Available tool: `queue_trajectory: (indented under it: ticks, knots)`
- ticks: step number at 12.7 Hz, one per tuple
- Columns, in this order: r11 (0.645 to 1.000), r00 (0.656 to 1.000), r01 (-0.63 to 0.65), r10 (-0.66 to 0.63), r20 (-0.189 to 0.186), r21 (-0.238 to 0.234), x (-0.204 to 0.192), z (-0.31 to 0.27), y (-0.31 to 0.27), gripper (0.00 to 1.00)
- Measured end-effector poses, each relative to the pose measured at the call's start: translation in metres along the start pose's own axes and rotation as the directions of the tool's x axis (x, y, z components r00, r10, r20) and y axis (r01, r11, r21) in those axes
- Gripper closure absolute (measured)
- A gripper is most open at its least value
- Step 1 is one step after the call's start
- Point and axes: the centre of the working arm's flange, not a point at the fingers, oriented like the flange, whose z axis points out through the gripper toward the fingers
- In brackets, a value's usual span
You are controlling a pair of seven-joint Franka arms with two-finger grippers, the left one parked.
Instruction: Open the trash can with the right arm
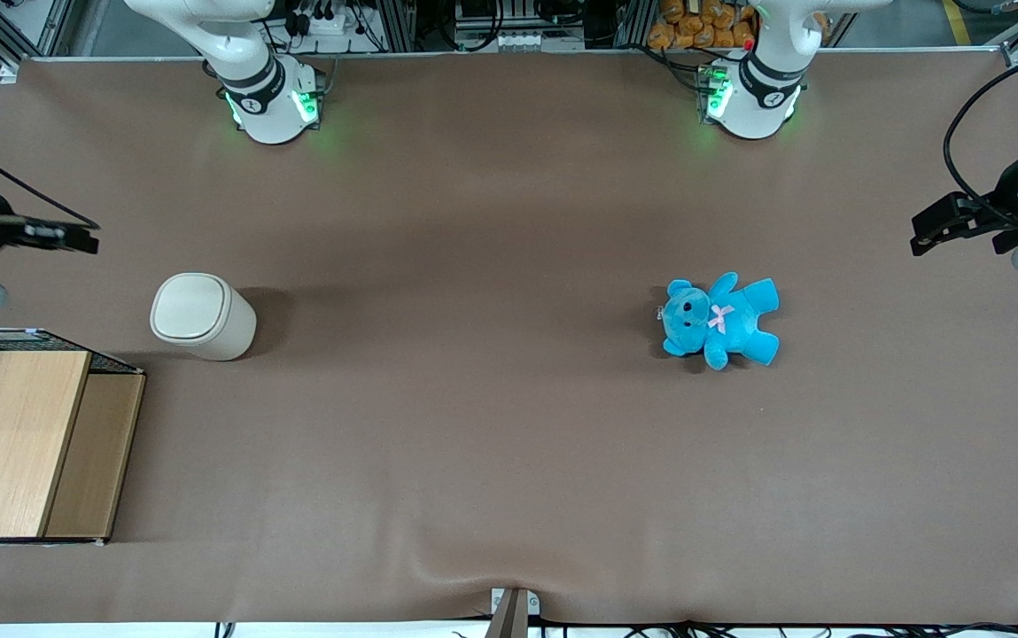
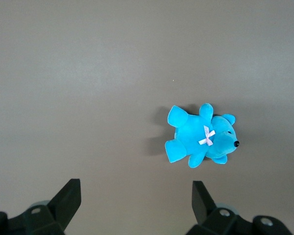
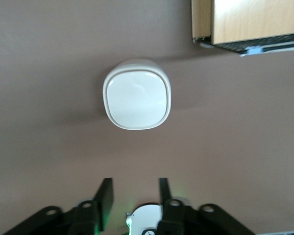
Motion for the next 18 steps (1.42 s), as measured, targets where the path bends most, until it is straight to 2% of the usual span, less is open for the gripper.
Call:
queue_trajectory:
  ticks: [1, 3, 10, 18]
  knots:
    - [1.000, 1.000, 0.000, 0.000, 0.024, -0.002, 0.010, 0.019, 0.000, 0.74]
    - [1.000, 0.999, -0.002, 0.002, 0.043, -0.004, 0.026, 0.052, 0.000, 0.98]
    - [1.000, 0.999, -0.004, 0.005, 0.050, -0.019, 0.057, 0.132, 0.002, 0.99]
    - [0.999, 0.995, -0.025, 0.027, 0.097, -0.020, 0.087, 0.190, 0.019, 0.99]
